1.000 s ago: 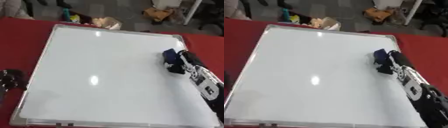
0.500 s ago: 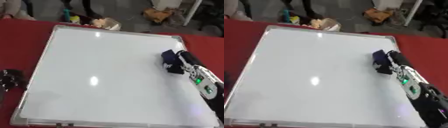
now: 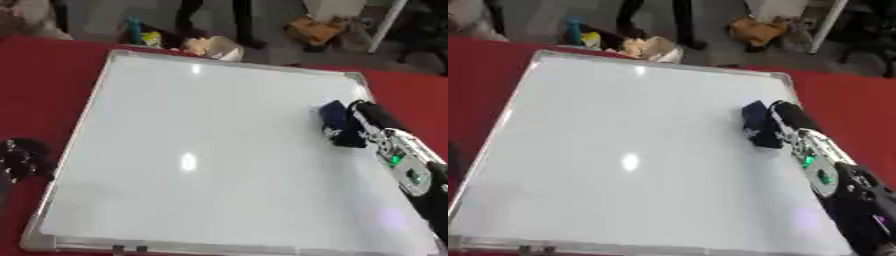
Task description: Wipe the whiteboard clean with a brush.
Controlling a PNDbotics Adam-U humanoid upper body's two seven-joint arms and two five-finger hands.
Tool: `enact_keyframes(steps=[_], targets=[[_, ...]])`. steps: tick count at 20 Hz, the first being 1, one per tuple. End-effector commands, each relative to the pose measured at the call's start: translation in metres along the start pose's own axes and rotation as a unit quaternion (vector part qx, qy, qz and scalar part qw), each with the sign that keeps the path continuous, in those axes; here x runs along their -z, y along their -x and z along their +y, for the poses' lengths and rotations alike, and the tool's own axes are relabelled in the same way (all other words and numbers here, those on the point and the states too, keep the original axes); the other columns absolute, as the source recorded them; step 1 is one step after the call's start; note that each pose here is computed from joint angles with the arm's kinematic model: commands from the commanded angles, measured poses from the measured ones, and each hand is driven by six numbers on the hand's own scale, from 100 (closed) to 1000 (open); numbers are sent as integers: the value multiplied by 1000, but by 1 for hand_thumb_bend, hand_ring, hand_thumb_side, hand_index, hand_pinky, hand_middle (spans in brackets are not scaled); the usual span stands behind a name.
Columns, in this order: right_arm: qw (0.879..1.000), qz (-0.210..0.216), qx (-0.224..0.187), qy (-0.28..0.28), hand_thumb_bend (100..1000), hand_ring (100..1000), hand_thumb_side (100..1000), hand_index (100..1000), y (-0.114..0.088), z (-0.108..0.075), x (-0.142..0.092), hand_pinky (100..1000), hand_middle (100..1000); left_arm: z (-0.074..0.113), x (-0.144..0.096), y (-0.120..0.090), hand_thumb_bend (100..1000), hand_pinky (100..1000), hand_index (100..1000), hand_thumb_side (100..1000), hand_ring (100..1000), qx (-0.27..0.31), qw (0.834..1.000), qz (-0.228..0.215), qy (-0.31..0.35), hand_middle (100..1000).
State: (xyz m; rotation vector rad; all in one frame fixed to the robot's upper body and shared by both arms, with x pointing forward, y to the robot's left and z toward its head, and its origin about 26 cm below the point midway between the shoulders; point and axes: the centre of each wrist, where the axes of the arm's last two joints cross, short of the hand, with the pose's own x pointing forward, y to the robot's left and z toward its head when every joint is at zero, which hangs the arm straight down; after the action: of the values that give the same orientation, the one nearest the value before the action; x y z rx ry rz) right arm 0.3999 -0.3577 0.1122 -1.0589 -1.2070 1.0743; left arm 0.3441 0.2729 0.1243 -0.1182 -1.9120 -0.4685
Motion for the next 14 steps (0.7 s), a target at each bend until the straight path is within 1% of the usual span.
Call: enact_keyframes(steps=[1,7,14], targets=[[997,-52,0,-62,100,613,528,441,-35,41,-4,657,567,3,3,-9,722,483,654,915,545,10,1000,-13,6,561],[993,-106,-20,-57,100,610,515,439,-61,33,-8,656,564,2,3,-9,722,484,654,915,546,8,1000,-13,7,562],[987,-143,-32,-59,100,610,513,439,-81,31,-13,656,564,2,2,-7,722,484,654,915,545,7,1000,-11,7,563]])
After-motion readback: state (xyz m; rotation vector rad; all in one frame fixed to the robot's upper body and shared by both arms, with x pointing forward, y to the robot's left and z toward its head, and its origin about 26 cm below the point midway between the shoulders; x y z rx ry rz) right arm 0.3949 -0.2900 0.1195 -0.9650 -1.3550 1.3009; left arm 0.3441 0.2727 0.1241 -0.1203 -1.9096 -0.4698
